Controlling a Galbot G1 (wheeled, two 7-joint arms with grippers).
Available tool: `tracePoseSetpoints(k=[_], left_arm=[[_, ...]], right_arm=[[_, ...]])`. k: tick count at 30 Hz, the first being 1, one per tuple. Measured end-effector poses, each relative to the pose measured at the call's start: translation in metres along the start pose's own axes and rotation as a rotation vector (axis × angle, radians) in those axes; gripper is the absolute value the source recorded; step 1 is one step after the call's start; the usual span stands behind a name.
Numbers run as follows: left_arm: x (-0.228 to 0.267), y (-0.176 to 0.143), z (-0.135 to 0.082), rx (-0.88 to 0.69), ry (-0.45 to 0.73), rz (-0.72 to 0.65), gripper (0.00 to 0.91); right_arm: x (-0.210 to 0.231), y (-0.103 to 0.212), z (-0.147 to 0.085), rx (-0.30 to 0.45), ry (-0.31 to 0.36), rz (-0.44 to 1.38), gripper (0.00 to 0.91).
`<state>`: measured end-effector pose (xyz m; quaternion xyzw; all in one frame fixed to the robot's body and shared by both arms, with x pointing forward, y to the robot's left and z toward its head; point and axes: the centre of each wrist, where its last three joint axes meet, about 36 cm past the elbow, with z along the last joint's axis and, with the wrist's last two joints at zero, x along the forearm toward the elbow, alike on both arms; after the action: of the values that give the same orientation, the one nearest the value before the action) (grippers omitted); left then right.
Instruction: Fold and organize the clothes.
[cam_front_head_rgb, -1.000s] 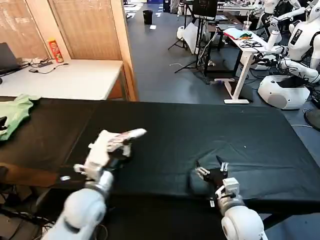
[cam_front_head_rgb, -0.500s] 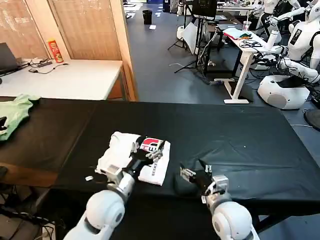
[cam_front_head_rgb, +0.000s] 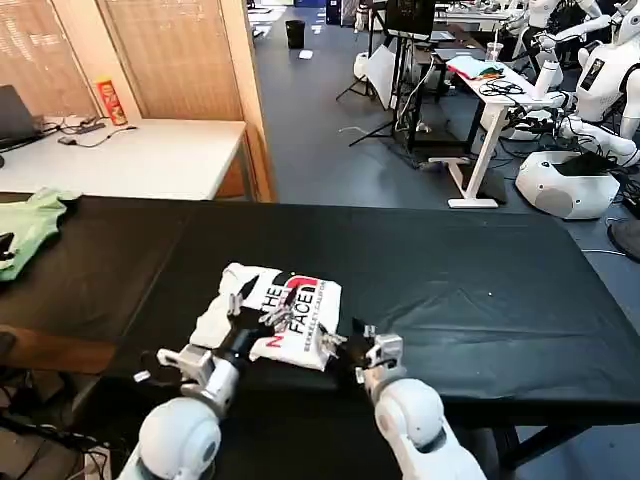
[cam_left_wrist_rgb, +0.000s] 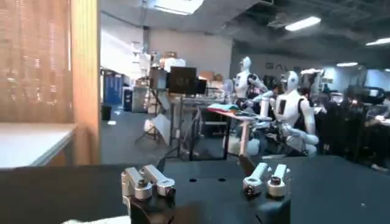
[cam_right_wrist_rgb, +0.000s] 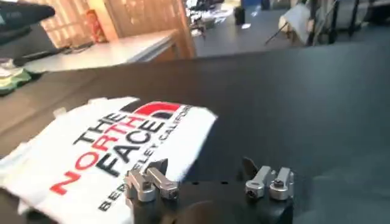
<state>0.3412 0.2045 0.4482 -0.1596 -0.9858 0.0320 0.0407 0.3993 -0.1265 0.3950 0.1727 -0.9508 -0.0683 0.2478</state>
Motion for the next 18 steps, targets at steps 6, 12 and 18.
tracePoseSetpoints(k=[6,12,18], left_arm=[[0.009,0.007,0.001,0.000,0.002,-0.032,0.878],[0.015,0.012,0.004,0.001,-0.001,-0.059,0.878],[0.020,0.018,0.011,-0.007,0.040,-0.106,0.878]], right_arm=[[-0.009,0.000,0.001,0.005,0.006,-0.008,0.039],[-0.008,-0.018,-0.009,0.022,-0.015,0.025,0.020],[0.001,-0.064,-0.028,0.026,0.001,0.043,0.878]])
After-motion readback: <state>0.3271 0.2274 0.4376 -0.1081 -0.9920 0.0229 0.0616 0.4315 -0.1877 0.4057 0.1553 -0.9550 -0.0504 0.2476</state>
